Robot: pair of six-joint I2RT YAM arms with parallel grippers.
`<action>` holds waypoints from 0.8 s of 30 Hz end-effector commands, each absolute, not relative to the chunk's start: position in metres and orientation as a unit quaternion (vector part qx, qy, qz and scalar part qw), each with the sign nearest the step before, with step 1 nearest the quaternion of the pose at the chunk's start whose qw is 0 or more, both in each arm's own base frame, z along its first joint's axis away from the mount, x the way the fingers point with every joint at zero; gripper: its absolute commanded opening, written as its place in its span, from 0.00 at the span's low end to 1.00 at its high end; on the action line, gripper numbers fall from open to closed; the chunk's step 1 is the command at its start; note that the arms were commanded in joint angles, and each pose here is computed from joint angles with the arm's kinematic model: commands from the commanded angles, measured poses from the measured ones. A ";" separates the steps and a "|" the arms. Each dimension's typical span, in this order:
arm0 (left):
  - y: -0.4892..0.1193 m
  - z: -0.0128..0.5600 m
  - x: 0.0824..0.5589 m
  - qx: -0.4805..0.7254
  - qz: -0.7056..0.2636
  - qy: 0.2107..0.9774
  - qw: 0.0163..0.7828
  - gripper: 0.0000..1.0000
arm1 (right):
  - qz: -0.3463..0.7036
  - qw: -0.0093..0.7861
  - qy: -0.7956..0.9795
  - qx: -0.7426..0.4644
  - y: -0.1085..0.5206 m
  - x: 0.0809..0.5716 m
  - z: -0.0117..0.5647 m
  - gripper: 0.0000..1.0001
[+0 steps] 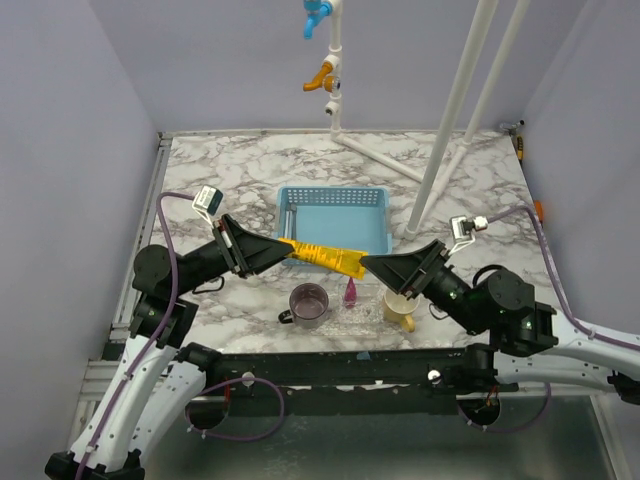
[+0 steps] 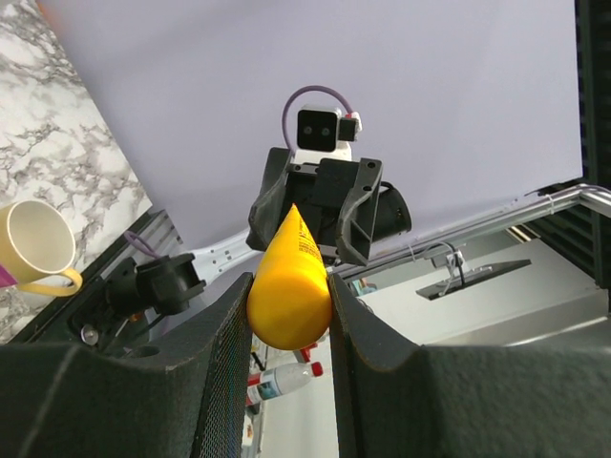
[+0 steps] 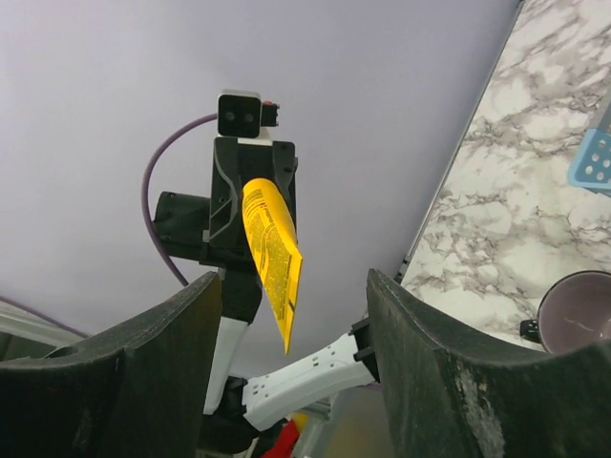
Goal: Prepare toiletry sets of a toothbrush and toothpaste on the tray
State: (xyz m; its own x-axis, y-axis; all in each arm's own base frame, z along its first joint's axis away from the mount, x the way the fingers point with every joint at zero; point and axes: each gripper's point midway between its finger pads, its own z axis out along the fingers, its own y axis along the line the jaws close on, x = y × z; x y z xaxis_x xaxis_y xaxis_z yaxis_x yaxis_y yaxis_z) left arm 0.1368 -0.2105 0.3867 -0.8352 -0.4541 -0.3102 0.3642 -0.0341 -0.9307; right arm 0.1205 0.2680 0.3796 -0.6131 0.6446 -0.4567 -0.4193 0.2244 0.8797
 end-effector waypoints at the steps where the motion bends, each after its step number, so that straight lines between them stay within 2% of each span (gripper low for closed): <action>1: -0.207 0.403 0.130 -0.025 -0.735 0.609 0.299 0.00 | 0.648 0.421 0.631 0.074 0.280 0.113 0.398 0.65; 7: -0.207 0.405 0.126 -0.018 -0.739 0.605 0.296 0.00 | 0.663 0.412 0.622 0.057 0.292 0.108 0.406 0.62; 24: -0.207 0.401 0.120 -0.007 -0.744 0.604 0.285 0.00 | 0.682 0.405 0.608 0.039 0.303 0.102 0.417 0.38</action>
State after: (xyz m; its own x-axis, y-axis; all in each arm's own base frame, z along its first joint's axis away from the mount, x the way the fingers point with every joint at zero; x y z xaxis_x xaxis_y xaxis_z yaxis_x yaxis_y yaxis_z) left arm 0.1290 -0.2089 0.3945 -0.8411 -0.4487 -0.3021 0.3760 -0.0837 -0.9228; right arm 0.1079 0.3019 0.3974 -0.6654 0.6003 -0.4438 -0.4772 0.1151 0.8712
